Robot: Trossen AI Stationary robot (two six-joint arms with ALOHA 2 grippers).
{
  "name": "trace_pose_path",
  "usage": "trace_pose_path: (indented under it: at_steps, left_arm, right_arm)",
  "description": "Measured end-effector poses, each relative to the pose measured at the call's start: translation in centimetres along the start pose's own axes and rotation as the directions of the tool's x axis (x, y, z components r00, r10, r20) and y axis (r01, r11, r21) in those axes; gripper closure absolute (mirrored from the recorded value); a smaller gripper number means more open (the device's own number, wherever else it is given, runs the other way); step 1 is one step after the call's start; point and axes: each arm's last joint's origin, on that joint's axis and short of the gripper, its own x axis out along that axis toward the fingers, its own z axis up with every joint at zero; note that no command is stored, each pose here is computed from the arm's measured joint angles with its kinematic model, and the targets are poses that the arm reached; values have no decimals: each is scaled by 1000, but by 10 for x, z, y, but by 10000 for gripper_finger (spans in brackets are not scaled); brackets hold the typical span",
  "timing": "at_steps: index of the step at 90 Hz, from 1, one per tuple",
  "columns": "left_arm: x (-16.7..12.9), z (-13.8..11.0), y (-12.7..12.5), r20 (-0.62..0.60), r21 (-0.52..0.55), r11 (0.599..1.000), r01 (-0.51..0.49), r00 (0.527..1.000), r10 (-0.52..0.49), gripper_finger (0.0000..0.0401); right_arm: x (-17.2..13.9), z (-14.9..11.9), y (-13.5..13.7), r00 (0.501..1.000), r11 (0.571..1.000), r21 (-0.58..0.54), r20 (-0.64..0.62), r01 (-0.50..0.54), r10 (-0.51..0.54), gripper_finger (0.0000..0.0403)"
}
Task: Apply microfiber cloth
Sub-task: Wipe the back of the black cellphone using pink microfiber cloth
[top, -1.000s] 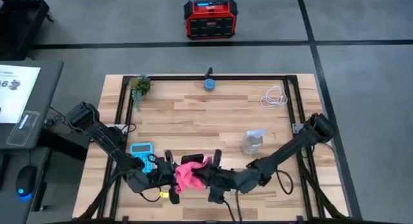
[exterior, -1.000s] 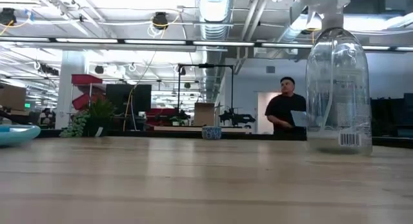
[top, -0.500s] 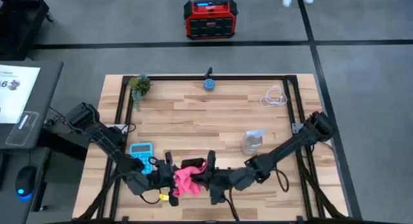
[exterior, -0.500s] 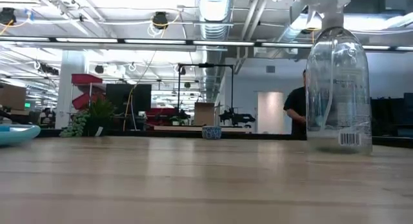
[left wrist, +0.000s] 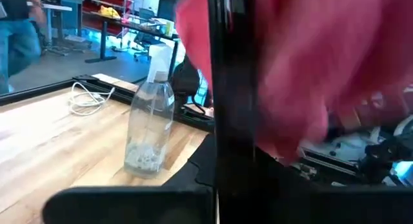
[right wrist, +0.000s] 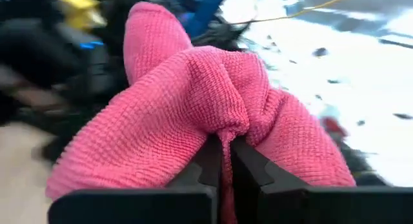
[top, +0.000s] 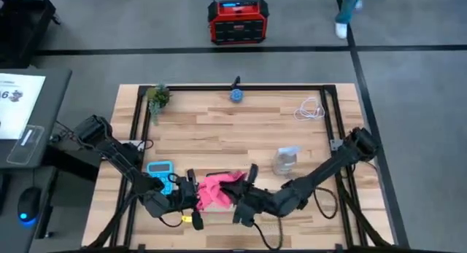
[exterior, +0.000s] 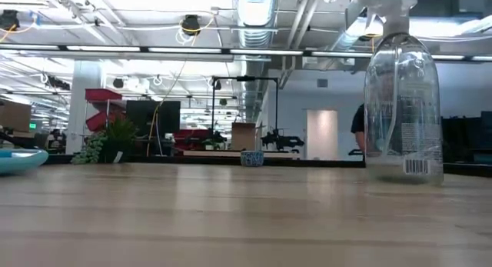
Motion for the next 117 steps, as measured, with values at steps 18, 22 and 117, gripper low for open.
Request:
trace_pose_path:
  at_steps: [18,22,117]
  left_arm:
    - [0,-2,1,-11,7,1000,-11,1000,12,394]
    - [0,-3,1,-10,9,1000,-19,1000,19,394]
    - [6,-10,10,-52,27,997,-74,996,76,394]
  right_arm:
    - [-11,5,-3,989,988,-124,-110,88,-102,403]
    - [-15,6,-2,983,985,-145,-139,96,-116,403]
    - [5,-27,23,952,954,-20,-80,-298,295,403]
